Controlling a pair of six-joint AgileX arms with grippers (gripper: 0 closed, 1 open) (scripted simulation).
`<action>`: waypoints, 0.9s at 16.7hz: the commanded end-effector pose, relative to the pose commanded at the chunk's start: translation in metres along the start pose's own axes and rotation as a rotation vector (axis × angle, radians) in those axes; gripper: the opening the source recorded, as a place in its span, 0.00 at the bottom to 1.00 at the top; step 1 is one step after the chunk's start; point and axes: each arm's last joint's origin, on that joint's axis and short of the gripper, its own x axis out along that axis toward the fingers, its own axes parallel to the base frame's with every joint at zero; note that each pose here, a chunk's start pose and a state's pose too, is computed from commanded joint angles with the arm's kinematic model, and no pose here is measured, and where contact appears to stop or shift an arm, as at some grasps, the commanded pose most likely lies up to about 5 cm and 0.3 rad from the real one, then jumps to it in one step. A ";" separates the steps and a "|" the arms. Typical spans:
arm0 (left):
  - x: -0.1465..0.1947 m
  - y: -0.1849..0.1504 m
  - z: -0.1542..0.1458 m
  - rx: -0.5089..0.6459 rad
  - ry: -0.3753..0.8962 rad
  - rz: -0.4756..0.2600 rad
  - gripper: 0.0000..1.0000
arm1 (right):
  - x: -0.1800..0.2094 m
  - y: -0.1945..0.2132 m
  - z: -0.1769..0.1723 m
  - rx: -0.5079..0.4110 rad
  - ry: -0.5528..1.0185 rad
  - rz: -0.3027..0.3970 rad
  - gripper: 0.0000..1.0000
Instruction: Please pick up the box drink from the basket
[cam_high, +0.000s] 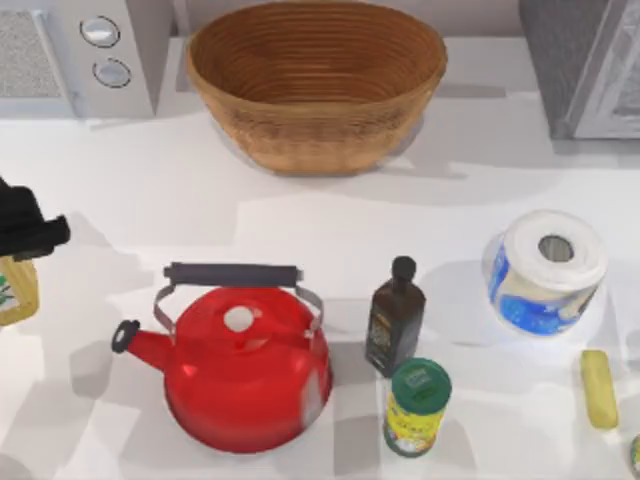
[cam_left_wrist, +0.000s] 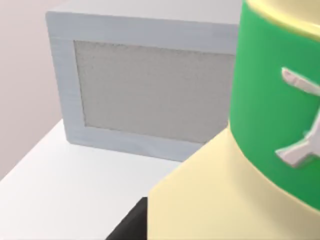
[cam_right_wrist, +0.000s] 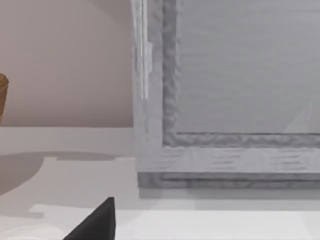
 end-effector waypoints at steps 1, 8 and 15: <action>0.002 -0.002 0.000 -0.001 0.002 0.008 0.00 | 0.000 0.000 0.000 0.000 0.000 0.000 1.00; 0.005 -0.003 -0.002 0.004 0.008 0.015 0.00 | 0.000 0.000 0.000 0.000 0.000 0.000 1.00; 0.036 -0.006 -0.025 0.000 0.003 0.023 0.00 | 0.000 0.000 0.000 0.000 0.000 0.000 1.00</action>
